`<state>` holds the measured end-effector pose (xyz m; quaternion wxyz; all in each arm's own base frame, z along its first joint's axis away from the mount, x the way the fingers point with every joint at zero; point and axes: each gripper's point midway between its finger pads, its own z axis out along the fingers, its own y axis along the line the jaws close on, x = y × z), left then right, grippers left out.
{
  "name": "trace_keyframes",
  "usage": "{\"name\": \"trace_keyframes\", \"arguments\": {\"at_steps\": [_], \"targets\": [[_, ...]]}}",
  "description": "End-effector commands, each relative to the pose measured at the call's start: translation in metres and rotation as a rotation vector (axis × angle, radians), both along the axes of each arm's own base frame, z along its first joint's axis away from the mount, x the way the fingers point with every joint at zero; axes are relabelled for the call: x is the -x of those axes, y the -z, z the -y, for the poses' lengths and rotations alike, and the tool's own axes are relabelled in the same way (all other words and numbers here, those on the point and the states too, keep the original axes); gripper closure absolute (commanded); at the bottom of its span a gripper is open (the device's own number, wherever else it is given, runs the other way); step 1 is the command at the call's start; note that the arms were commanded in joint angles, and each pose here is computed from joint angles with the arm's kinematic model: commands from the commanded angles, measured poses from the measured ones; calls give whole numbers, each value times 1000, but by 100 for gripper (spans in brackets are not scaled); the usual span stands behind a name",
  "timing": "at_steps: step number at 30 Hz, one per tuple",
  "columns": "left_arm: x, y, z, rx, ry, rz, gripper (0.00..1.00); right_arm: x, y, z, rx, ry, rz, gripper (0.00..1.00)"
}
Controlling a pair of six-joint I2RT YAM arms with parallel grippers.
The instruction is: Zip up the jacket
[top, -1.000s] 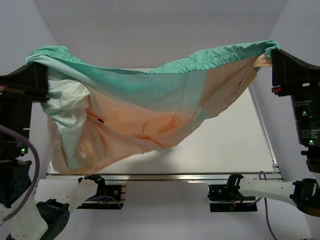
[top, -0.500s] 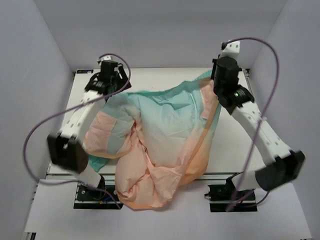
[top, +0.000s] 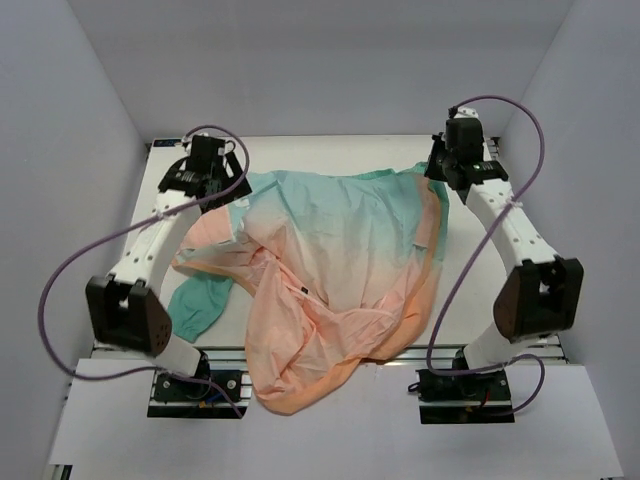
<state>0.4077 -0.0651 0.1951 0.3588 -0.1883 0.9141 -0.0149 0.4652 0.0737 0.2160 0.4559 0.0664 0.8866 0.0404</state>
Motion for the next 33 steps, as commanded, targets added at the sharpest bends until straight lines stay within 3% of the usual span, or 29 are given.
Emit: {"name": "trace_keyframes", "arguments": {"at_steps": [1, 7, 12, 16, 17, 18, 21, 23, 25, 27, 28, 30, 31, 32, 33], "targets": [[27, -13, 1, 53, -9, 49, 2, 8, -31, -11, -65, -47, 109, 100], [53, 24, -7, 50, -71, -23, 2, 8, -27, -36, -159, -135, 71, 100], [58, 28, -27, 28, -183, -46, 2, 20, -77, -136, -363, -378, 139, 100], [62, 34, -66, 48, -325, -86, 2, 19, -101, -218, -432, -434, 174, 100], [67, 38, -75, 44, -361, -115, 2, 7, -80, -234, -470, -366, 115, 100], [66, 37, -85, 43, -394, -118, 2, 4, -99, -253, -514, -351, 146, 100], [67, 41, -128, 22, -538, -141, 2, -29, -79, -286, -611, -195, 177, 100], [66, 42, -151, 32, -616, -147, 2, -58, -57, -287, -615, -41, 253, 100], [59, 51, -166, 46, -650, -158, 2, -80, -74, -298, -664, 12, 389, 100], [49, 54, -177, 62, -666, -173, 2, -105, -24, -301, -556, 73, 339, 100], [44, 55, -182, 48, -677, -167, 2, -115, -53, -302, -539, 68, 391, 100], [34, 63, -192, 19, -692, -175, 2, -123, -20, -299, -456, 91, 356, 99], [27, 66, -196, 14, -690, -168, 2, -124, -22, -296, -439, 79, 375, 93], [21, 67, -200, 6, -692, -160, 2, -118, -7, -288, -408, 67, 351, 77], [17, 69, -205, 0, -698, -161, 2, -116, -3, -284, -405, 51, 345, 67]]}}
